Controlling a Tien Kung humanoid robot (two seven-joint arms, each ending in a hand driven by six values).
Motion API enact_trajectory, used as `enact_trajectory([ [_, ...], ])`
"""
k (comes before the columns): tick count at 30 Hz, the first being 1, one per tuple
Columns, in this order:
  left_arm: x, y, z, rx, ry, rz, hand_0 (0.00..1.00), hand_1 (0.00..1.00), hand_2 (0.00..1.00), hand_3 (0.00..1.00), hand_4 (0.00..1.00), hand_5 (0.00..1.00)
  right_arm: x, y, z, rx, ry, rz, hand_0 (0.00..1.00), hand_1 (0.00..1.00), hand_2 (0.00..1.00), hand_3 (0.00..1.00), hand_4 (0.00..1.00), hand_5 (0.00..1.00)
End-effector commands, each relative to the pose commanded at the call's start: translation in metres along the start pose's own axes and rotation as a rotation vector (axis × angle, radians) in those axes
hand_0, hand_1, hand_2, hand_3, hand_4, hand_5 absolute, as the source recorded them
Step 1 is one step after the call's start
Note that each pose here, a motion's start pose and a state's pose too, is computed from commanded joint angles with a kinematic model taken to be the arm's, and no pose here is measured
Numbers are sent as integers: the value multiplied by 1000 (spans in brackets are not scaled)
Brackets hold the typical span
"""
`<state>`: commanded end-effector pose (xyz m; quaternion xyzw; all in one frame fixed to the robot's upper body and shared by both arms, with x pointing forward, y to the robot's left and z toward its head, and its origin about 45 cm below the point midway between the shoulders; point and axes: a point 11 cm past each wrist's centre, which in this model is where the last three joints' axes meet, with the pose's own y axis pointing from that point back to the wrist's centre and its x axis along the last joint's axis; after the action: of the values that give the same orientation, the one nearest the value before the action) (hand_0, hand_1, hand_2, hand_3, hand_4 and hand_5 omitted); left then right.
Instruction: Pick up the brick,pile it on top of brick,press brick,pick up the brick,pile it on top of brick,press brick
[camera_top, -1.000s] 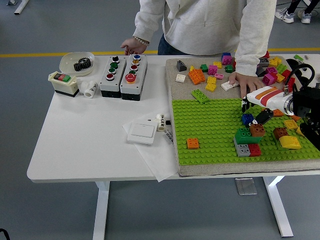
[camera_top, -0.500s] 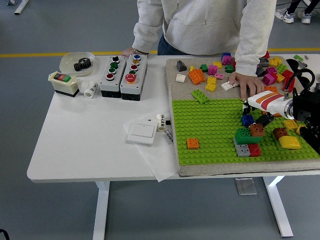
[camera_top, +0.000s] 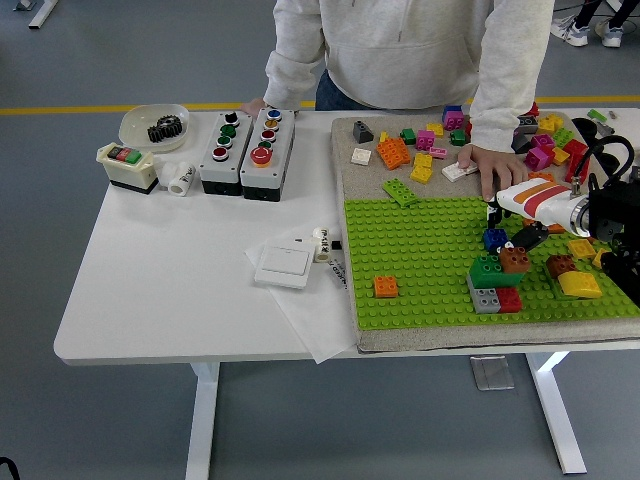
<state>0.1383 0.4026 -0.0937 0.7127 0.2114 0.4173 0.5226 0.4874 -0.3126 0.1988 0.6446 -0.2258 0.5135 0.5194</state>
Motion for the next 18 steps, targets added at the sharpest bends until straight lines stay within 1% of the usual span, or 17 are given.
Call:
enact_trajectory([
  [1, 0, 0, 0, 0, 0, 0, 764, 738, 748, 594, 661, 582, 0, 0, 0, 0, 0, 0, 611, 597, 595, 531, 834, 444],
  [2, 0, 0, 1, -2, 0, 1, 764, 738, 748, 594, 662, 582, 1, 0, 1, -2, 0, 2, 584, 566, 578, 520, 778, 483],
  [6, 1, 0, 2, -5, 1, 2, 764, 738, 748, 594, 662, 582, 1, 1, 2, -4, 2, 3, 584, 566, 578, 520, 778, 483],
  [13, 2, 1, 4, -9, -1, 4, 764, 739, 748, 594, 662, 582, -3, 2, 4, -12, 2, -8, 583, 561, 577, 520, 772, 491],
  [14, 2, 1, 4, -9, -2, 4, 765, 739, 748, 594, 661, 582, -3, 2, 4, -13, 1, -8, 584, 565, 580, 519, 797, 481],
  [18, 2, 1, 5, -9, -2, 4, 765, 739, 748, 594, 661, 582, -3, 2, 3, -11, 0, -8, 584, 565, 580, 519, 797, 481],
])
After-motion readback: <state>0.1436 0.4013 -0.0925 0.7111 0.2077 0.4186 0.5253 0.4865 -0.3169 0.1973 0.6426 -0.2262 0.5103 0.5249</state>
